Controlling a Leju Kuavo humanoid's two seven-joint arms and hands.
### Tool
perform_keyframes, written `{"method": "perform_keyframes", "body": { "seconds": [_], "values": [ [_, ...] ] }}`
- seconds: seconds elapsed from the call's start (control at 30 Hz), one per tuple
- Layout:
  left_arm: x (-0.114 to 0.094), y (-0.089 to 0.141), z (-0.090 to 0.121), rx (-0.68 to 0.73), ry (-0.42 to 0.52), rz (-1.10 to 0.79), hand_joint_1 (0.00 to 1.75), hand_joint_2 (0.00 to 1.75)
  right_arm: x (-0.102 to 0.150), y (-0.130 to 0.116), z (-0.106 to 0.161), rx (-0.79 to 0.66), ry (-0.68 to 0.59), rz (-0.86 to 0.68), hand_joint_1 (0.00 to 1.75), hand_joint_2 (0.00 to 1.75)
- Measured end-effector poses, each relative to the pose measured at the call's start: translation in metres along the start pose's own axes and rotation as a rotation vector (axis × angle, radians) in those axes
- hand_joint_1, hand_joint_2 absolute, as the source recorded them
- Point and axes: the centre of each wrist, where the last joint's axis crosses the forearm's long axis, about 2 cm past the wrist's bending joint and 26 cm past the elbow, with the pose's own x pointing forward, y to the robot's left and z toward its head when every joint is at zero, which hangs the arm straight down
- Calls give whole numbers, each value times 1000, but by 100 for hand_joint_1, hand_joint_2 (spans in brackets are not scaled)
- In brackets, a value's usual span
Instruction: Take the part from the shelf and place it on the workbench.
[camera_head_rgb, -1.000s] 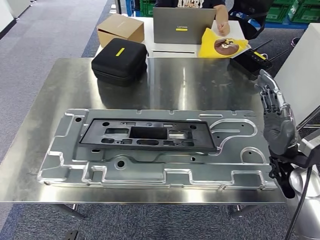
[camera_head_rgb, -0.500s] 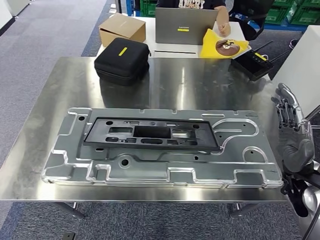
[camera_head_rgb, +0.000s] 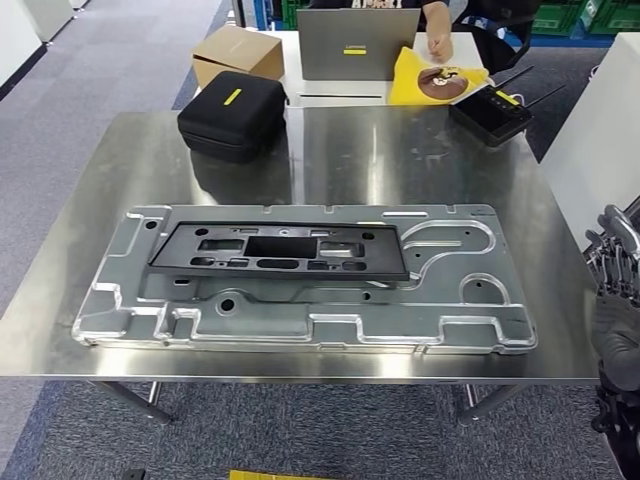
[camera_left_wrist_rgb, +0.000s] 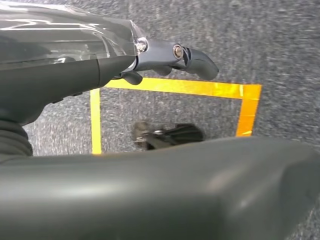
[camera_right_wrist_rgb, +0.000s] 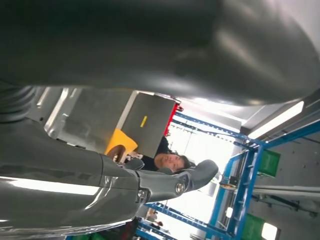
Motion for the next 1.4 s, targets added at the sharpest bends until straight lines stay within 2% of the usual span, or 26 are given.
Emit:
{"method": "perform_keyframes", "body": {
  "seconds": [0.4,0.87,1.07,1.4],
  "values": [
    [2,6,-1,16,-4,11,0,0,4,3,38,-27,83,19,0,0],
    [-1,10,0,30,-2,36,0,0,3,21,70,-16,193,0,0,0],
    [-1,11,0,37,2,43,0,0,-4,40,100,-21,333,-42,0,0],
    [-1,12,0,52,8,39,0,0,-35,73,168,-37,686,-96,0,0]
  ]
}}
